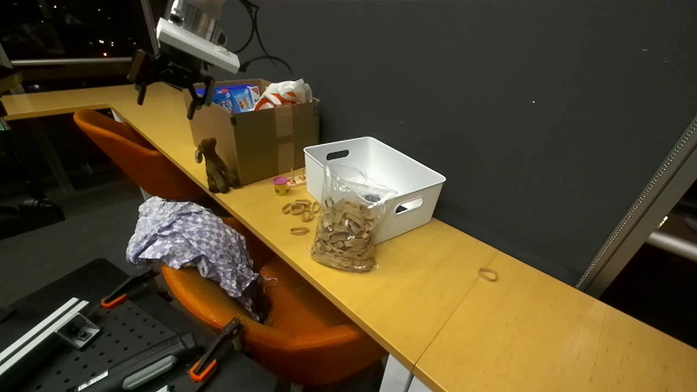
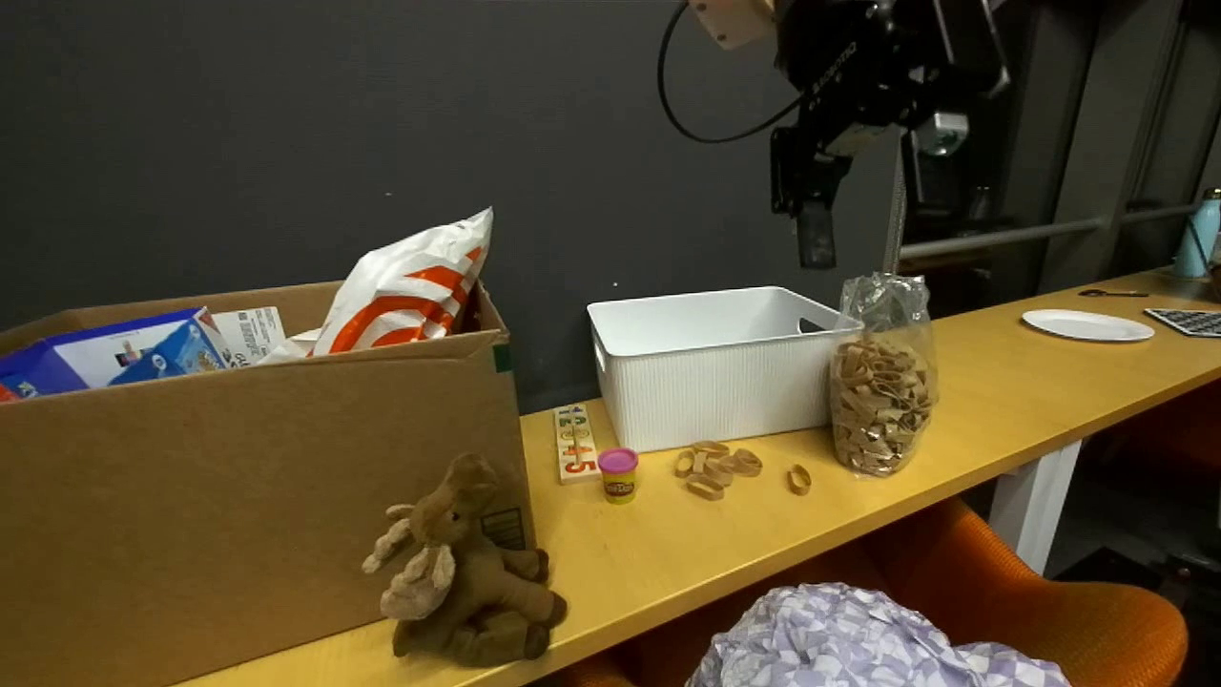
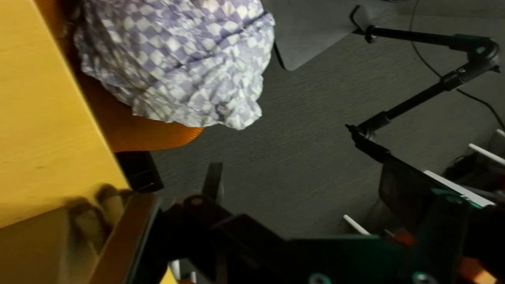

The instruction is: Put the peach and purple clothing on the backrest of the chair on the right.

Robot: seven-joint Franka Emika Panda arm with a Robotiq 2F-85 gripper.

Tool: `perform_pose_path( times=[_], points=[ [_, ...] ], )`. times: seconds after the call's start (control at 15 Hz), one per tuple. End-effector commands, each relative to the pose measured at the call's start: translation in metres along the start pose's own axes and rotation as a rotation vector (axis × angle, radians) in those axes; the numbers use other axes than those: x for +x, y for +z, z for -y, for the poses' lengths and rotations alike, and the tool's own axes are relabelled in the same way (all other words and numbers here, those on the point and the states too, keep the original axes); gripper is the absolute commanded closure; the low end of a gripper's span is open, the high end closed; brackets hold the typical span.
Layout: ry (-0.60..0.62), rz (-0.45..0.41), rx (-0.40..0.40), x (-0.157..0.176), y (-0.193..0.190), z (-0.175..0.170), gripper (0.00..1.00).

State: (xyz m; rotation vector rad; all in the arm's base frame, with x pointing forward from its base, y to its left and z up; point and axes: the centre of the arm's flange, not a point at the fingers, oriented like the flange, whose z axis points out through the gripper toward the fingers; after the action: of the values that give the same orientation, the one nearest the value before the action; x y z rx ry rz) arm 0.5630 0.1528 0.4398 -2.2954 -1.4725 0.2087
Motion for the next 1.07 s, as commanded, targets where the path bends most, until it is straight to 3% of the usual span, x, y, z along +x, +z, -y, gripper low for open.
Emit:
perform_pose_path(
  times=[0.0, 0.2, 0.53, 1.0],
  points=[
    [0.085, 0.006, -0.177, -0.021, -0.048, -0.021, 0.00],
    [0.152, -0.018, -0.332, -0.048, -0.088, -0.039, 0.00],
    [0.232, -0.139, -0.575, -0.099, -0.136, -0.087, 0.00],
    [0.301, -0.271, -0.781, -0.144, -0.130, -0.150, 0.00]
  ],
)
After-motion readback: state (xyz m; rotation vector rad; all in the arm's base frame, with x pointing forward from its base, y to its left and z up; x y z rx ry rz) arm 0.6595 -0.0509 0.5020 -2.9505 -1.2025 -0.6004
